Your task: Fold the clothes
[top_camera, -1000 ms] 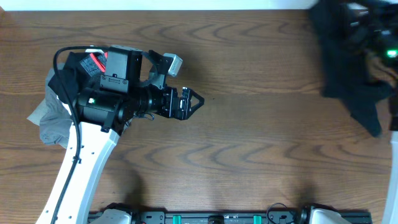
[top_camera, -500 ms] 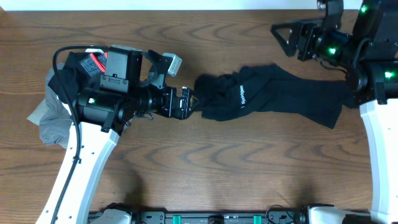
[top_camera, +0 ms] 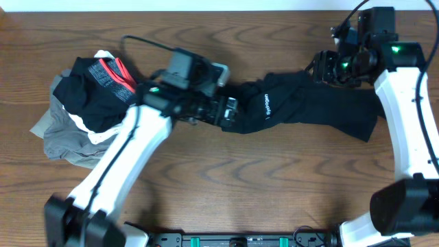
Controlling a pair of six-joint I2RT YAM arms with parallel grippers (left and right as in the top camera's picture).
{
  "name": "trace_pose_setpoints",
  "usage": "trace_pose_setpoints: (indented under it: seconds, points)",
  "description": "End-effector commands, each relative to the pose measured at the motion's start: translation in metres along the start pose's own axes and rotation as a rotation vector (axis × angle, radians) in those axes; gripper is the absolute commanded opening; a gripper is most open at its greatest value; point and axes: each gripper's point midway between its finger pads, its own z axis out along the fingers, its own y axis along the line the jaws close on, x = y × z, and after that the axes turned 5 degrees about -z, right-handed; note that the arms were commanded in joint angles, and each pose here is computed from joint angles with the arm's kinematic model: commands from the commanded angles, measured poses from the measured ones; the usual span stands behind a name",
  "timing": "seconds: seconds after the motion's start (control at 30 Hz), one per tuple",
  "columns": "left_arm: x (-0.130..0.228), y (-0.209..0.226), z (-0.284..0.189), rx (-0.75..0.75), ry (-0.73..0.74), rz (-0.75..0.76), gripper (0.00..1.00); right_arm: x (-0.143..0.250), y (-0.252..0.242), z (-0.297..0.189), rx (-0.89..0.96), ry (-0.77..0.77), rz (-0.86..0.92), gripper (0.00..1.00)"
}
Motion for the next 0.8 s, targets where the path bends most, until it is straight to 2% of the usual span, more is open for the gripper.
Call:
trace_pose_setpoints:
  seconds: [0.0,0.07,0.17,0.27,0.37,0.4,0.43,0.53,0.77]
  points:
    - [-0.004,0.017,0.032,-0.137,0.025,0.055,0.98,-0.003,0.000,-0.006,0.010,-0.019,0.003,0.64]
    - [-0.005,0.027,0.052,-0.201,0.035,0.073,0.96,-0.004,-0.001,-0.009,0.012,-0.027,0.005,0.64]
    - [-0.006,0.037,0.081,-0.244,0.051,0.118,0.76,-0.001,-0.004,-0.013,0.016,-0.021,0.015,0.66]
    - [-0.003,0.043,0.105,-0.252,0.075,0.148,0.64,0.004,-0.004,-0.013,0.018,-0.002,0.021,0.66]
    - [-0.001,0.053,0.115,-0.288,0.083,0.148,0.29,0.007,-0.006,-0.013,0.028,0.009,0.026,0.66]
    - [-0.002,0.054,0.114,-0.296,0.079,0.149,0.13,0.007,-0.008,-0.013,0.037,0.010,0.027,0.66]
    - [-0.005,0.054,0.110,-0.306,0.067,0.148,0.06,0.007,-0.011,-0.013,0.052,0.011,0.027,0.67]
    - [-0.021,0.052,0.081,-0.371,0.006,0.112,0.06,0.008,-0.021,-0.014,0.102,0.012,0.035,0.69]
    - [-0.070,0.036,-0.058,-0.569,-0.323,0.065,0.06,0.015,-0.038,-0.014,0.172,0.033,0.052,0.77]
